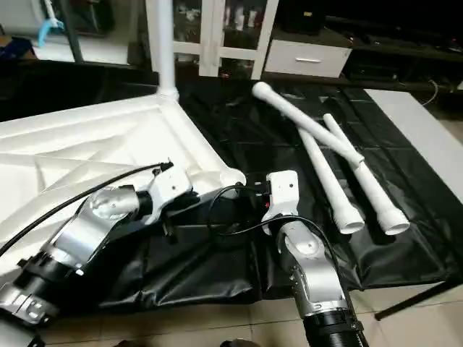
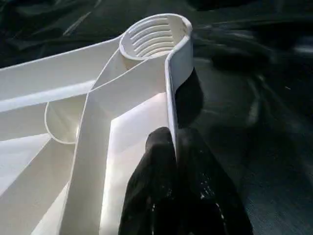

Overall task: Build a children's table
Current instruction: Insert table leg to table base

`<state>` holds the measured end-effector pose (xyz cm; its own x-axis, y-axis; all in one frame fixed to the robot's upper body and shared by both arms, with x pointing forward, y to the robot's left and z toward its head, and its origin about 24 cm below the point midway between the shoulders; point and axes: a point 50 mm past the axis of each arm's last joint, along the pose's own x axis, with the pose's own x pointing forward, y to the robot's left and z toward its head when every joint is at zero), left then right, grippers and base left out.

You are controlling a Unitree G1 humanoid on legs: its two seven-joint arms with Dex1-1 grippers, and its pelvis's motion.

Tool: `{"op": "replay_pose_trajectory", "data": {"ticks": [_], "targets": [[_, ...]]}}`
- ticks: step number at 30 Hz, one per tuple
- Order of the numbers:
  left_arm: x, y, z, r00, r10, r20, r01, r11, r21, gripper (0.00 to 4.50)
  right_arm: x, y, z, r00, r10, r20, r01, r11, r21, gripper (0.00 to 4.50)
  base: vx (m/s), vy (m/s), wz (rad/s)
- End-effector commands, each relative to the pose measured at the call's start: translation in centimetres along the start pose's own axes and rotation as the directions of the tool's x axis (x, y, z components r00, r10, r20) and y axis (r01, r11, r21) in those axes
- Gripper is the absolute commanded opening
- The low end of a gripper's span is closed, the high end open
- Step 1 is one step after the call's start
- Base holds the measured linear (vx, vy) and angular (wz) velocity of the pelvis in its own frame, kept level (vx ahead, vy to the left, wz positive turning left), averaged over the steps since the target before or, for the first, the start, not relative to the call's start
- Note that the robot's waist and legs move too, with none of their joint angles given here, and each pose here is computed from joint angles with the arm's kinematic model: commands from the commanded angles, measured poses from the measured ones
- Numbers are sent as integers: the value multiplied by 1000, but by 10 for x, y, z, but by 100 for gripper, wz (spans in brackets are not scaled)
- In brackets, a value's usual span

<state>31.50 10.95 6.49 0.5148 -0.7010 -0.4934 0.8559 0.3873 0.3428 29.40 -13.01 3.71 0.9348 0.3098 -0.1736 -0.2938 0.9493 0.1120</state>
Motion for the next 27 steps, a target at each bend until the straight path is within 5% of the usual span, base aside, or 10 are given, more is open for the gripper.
{"op": "replay_pose_trajectory", "data": {"ticks": [1,16,27], "targets": [[4,-8,13,995,-51,85,46,997,63,0,-1,-3,7,1000,-10,26,9,1000,7,392,0,0,0],[0,-6,30,960,-102,262,69,989,132,0,3,-10,14,998,-51,33,51,998,-20,392,0,0,0],[-6,-15,23,929,-292,228,218,928,303,0,10,-34,48,995,-67,74,73,994,-81,392,0,0,0]]}}
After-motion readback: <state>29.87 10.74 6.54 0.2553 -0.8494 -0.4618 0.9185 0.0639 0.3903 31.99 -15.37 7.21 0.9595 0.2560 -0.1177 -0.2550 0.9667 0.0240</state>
